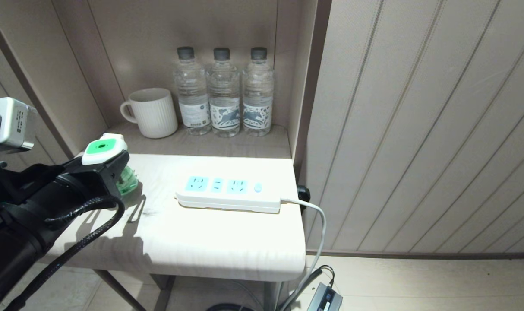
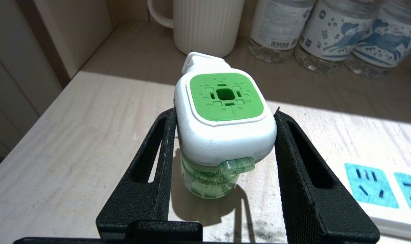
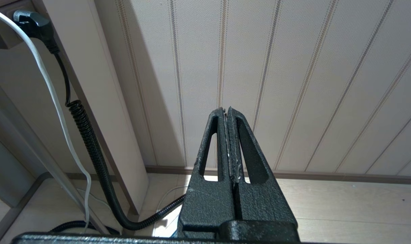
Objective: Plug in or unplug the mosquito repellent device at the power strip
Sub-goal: Pick up the mosquito repellent liquid
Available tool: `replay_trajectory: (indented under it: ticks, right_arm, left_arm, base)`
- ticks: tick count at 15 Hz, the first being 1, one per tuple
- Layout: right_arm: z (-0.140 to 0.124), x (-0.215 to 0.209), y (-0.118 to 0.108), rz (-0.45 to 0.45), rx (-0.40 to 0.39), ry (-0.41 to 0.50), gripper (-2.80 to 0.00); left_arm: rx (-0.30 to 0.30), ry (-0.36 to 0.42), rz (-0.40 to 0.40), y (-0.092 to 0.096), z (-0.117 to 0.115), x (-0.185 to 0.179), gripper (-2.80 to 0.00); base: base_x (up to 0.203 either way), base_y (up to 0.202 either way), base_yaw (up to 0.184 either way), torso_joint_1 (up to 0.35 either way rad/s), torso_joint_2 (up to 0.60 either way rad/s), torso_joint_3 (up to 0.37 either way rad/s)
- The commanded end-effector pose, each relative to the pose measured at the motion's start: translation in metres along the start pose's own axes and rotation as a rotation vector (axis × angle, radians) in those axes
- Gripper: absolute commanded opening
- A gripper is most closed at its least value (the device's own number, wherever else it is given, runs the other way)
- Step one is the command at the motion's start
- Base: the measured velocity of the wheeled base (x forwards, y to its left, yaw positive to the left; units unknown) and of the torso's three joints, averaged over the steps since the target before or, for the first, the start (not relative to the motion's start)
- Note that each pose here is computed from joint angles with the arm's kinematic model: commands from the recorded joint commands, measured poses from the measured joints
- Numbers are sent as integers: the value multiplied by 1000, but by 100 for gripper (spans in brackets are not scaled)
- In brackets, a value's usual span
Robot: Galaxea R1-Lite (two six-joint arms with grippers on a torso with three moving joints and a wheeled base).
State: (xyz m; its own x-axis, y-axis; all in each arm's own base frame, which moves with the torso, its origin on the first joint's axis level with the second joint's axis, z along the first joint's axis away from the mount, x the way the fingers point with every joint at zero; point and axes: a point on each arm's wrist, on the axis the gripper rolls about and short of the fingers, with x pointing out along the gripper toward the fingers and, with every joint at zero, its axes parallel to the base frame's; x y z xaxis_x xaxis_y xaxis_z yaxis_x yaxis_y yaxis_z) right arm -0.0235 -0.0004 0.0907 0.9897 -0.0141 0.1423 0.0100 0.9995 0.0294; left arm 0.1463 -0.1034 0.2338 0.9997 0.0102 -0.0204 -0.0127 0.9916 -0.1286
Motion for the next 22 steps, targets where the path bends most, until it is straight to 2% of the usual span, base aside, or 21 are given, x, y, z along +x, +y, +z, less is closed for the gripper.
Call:
replay_trajectory:
  ticks: [1, 3, 5, 11, 14, 22]
  right_arm:
    - [0, 0, 0, 0, 0, -1, -280]
    - [0, 0, 0, 0, 0, -1, -280]
    - [0, 0, 0, 0, 0, -1, -280]
    - [0, 0, 0, 0, 0, -1, -280]
    - [0, 0, 0, 0, 0, -1, -280]
    - [0, 0, 0, 0, 0, -1, -280]
  left_arm:
    - [19, 4, -21, 5, -4, -6, -280]
    - [71, 17, -66, 6, -7, -7, -280]
    - [99, 15, -69, 6, -7, -7, -280]
    - [103, 26, -69, 10, -14, -10, -280]
    - [89, -3, -72, 11, -18, -11, -280]
    - [75, -9, -71, 12, -23, -11, -280]
  base:
    - [0, 0, 0, 0, 0, 0]
    - [0, 0, 0, 0, 0, 0]
    - [0, 0, 0, 0, 0, 0]
    - [0, 0, 0, 0, 0, 0]
    - [0, 0, 0, 0, 0, 0]
    - [0, 0, 0, 0, 0, 0]
